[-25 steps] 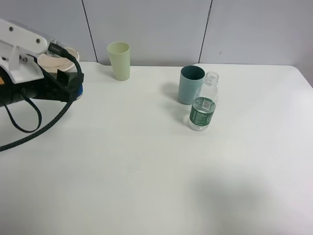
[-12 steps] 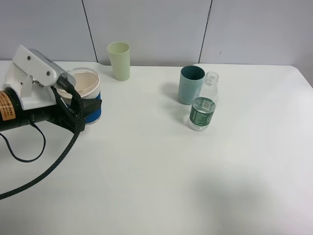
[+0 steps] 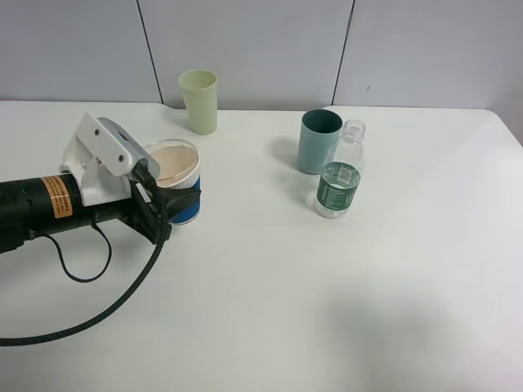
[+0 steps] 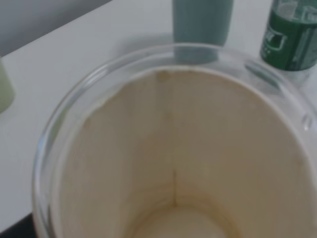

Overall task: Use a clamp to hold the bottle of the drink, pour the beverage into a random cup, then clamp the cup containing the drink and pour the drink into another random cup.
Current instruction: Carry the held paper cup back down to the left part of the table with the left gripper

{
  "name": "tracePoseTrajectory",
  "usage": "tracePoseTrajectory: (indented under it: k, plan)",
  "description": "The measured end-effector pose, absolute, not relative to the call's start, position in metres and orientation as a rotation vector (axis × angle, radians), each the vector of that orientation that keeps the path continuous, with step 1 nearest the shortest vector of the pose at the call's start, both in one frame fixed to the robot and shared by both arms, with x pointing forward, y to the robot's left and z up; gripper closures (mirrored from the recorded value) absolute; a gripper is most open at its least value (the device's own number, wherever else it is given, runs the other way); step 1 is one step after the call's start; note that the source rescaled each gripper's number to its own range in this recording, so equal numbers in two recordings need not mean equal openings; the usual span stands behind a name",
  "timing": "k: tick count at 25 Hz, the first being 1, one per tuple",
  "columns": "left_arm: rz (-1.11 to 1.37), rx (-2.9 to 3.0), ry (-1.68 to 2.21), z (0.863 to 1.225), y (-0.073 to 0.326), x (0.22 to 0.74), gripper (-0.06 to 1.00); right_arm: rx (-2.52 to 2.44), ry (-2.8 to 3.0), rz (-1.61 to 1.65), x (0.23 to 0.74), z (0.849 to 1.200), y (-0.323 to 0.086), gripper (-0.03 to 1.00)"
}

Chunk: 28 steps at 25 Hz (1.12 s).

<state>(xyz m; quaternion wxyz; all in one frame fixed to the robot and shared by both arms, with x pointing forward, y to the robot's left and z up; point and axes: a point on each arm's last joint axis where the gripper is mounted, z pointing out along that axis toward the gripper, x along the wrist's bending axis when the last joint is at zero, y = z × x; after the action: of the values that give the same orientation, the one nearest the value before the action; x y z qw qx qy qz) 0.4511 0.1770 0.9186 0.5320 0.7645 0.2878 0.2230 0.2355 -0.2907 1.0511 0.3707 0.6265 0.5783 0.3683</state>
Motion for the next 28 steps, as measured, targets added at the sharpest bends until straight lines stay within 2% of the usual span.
tracePoseTrajectory:
  k: [18,28]
  plan:
    - [0.466,1.844,0.686,0.856,0.172,0.454,0.89,1.607,1.483,0.945,0.236,1.051,-0.291,0.30]
    - [0.506,1.845,0.621,0.849,0.171,0.454,0.89,1.607,1.483,0.945,0.236,1.051,-0.291,0.30]
